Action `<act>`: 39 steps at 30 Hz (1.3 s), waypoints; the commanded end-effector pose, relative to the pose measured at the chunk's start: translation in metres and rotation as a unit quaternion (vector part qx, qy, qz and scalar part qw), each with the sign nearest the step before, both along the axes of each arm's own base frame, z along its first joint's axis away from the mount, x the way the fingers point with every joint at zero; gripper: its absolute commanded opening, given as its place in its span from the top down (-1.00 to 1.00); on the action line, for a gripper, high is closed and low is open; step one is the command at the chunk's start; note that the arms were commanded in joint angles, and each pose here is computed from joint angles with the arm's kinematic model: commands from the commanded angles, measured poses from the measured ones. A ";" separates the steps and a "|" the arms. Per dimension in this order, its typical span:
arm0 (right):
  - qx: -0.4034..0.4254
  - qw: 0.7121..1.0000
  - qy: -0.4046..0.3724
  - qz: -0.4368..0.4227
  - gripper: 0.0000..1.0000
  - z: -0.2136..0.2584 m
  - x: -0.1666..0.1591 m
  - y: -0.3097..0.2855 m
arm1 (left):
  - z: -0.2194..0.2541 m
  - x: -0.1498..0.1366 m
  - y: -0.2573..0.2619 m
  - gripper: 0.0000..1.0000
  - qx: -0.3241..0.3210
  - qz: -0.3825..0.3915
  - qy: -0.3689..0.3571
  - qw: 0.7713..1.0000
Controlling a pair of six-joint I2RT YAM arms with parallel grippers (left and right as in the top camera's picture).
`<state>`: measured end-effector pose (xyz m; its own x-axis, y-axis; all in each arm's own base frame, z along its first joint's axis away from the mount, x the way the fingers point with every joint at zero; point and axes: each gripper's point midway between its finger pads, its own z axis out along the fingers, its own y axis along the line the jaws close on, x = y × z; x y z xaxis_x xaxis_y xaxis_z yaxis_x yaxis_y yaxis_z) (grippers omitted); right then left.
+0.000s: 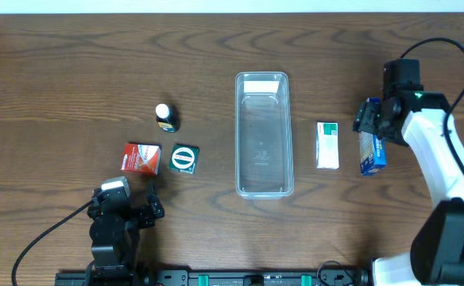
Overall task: Pack container
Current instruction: 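Reach the right gripper to the blue box and grasp it, then carry the blue box left and lower it into the container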
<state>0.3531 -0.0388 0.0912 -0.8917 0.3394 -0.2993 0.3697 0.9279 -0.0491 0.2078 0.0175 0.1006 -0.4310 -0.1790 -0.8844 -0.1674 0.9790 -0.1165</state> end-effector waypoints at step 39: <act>0.224 0.910 -0.277 0.213 0.97 0.169 0.012 0.234 | -0.005 0.000 0.001 -0.96 -0.004 0.005 0.004 1.000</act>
<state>0.3603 0.1782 0.2716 -0.6942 0.1653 -0.7005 -0.2103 0.8843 0.4170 0.2078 0.0175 0.1006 -0.4310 -0.1790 -0.8844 -0.1674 0.9790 -0.1165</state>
